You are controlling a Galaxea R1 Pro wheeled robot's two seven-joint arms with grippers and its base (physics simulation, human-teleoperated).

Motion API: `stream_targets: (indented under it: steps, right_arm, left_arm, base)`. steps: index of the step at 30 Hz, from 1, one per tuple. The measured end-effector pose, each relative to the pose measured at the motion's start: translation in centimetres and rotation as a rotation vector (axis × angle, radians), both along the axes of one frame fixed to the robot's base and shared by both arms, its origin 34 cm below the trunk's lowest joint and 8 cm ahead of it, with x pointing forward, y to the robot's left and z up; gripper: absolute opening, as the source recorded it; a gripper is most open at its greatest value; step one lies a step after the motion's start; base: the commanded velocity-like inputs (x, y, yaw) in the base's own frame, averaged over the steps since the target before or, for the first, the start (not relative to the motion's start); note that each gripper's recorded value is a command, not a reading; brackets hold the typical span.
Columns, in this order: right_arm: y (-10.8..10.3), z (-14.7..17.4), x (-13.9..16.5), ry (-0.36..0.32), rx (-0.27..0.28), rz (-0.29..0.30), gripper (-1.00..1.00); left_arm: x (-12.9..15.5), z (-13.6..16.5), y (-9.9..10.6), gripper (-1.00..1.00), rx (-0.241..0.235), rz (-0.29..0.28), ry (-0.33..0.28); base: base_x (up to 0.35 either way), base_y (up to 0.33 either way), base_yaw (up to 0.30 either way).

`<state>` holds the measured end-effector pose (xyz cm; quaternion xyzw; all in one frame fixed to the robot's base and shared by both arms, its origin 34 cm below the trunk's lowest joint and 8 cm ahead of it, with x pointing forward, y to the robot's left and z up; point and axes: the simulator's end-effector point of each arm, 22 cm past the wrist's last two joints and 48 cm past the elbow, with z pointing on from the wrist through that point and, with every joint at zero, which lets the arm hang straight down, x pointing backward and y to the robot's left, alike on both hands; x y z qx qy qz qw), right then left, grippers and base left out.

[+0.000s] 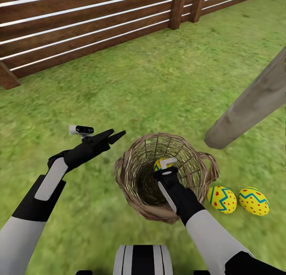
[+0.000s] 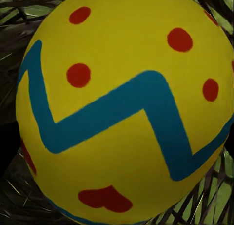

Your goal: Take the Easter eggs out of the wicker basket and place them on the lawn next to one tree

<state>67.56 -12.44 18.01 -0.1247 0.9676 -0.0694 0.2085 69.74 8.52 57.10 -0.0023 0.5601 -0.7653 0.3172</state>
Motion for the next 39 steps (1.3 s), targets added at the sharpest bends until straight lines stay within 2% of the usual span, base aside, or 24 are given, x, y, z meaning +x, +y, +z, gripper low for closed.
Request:
stream_targets:
  steps: [19,20,25,26,30,35,39]
  right_arm:
    - [0.1,4.7,1.8,-0.053,0.002,0.000,-1.00]
    - [0.0,5.1,1.7,-0.040,-0.004,0.003,-1.00]
    - [0.4,7.7,2.7,-0.073,0.008,0.002,-1.00]
    - [0.2,7.2,2.0,-0.054,0.003,0.008,-1.00]
    - [1.3,6.7,1.1,-0.047,-0.021,0.034,-1.00]
    - [1.2,5.2,-0.8,-0.009,-0.045,0.054,-1.00]
    - [0.9,4.4,-1.6,0.014,-0.055,0.057,-1.00]
  left_arm:
    - [-0.8,4.9,0.0,1.00,0.001,0.000,-0.078]
    - [-0.8,5.2,0.0,1.00,0.001,0.000,-0.082]
    - [-1.1,6.5,0.0,1.00,0.001,0.000,-0.102]
    - [-1.1,6.0,0.1,1.00,0.008,0.005,-0.095]
    - [-1.3,4.4,0.2,1.00,0.008,0.013,-0.054]
    - [-1.6,2.4,0.6,1.00,0.016,0.021,-0.002]
    - [-2.0,1.8,0.6,1.00,0.013,0.021,0.014]
  base:
    - [0.000,0.000,0.000]
    - [0.000,0.000,0.000]
    - [0.000,0.000,0.000]
    - [0.000,0.000,0.000]
    - [0.000,0.000,0.000]
    - [-0.206,0.000,0.000]
    - [-0.135,0.000,0.000]
